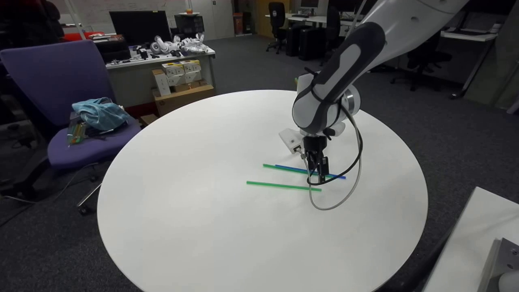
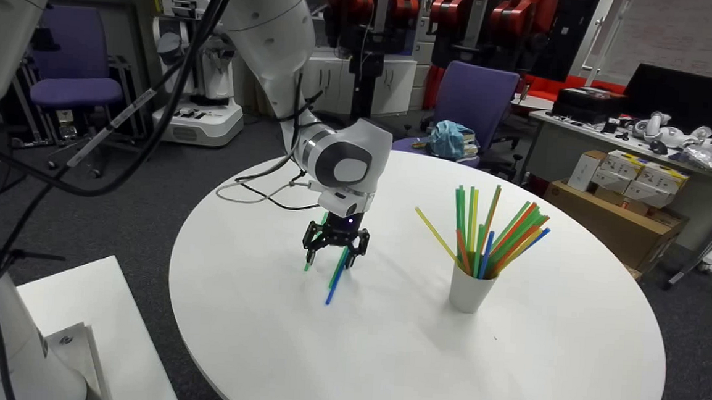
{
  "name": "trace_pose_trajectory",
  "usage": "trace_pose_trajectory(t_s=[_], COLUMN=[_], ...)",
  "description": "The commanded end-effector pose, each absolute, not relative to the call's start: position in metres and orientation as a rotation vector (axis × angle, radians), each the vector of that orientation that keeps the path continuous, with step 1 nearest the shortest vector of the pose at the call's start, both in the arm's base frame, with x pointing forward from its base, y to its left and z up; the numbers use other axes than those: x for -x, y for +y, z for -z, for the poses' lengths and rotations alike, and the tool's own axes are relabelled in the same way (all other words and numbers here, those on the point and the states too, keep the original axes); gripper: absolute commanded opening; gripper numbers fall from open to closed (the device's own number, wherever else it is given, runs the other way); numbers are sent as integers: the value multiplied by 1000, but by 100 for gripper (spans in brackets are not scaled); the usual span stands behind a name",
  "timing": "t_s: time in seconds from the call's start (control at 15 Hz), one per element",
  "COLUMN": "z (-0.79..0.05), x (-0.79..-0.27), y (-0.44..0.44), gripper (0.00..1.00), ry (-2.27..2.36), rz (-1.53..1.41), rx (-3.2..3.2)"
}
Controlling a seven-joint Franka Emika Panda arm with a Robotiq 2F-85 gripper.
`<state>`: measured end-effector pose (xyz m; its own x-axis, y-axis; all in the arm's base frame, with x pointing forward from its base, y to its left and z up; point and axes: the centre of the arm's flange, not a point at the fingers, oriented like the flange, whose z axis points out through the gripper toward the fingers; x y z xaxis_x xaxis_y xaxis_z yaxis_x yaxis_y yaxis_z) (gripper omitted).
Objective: Remove two straws from the cup and place them close to each other on the table
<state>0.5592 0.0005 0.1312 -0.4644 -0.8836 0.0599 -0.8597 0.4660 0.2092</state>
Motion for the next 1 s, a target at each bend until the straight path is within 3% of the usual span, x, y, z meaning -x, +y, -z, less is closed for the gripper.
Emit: trace_pose_trajectory(t_s=[0.0,0.93], z=[-152,-163], x=[-556,-561], y=[4,-2], gripper=[100,100], ry=[-2528,-2516], rz=[282,312], rx=[-1579,-1627])
